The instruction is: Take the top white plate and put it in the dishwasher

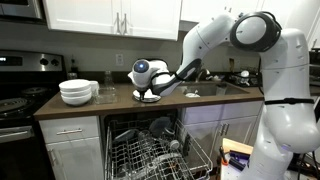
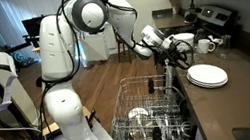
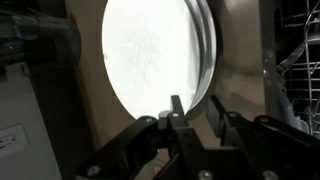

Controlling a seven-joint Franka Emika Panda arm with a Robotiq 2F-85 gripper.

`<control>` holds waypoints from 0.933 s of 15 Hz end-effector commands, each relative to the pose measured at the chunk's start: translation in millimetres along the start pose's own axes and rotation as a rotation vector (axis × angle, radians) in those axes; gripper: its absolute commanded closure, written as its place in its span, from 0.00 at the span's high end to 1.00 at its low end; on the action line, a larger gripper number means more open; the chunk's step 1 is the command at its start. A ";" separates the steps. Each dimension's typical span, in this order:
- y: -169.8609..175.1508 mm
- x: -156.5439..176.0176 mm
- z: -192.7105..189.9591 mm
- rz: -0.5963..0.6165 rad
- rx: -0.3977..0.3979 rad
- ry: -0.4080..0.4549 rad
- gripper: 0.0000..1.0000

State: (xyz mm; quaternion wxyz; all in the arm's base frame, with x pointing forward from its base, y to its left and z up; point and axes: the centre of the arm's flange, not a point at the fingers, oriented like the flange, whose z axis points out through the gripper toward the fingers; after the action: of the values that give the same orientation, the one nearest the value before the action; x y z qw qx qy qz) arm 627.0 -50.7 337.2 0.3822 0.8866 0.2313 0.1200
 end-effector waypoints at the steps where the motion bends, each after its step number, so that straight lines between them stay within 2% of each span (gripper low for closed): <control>1: 4.9 -6.3 7.3 -0.019 0.021 -0.009 0.63; 4: 6.4 -10.2 14.2 -0.022 0.013 -0.017 0.81; 7: 7.7 -13.2 18.4 -0.019 0.013 -0.025 0.76; 9: 8.7 -14.6 21.7 -0.018 0.012 -0.027 0.65; 10: 9.1 -15.3 23.1 -0.017 0.013 -0.028 0.50; 14: 8.7 -16.5 25.6 -0.016 0.014 -0.034 0.26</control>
State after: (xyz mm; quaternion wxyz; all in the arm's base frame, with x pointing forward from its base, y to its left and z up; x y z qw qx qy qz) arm 624.6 -74.5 325.5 0.3869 0.8896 0.2202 0.1023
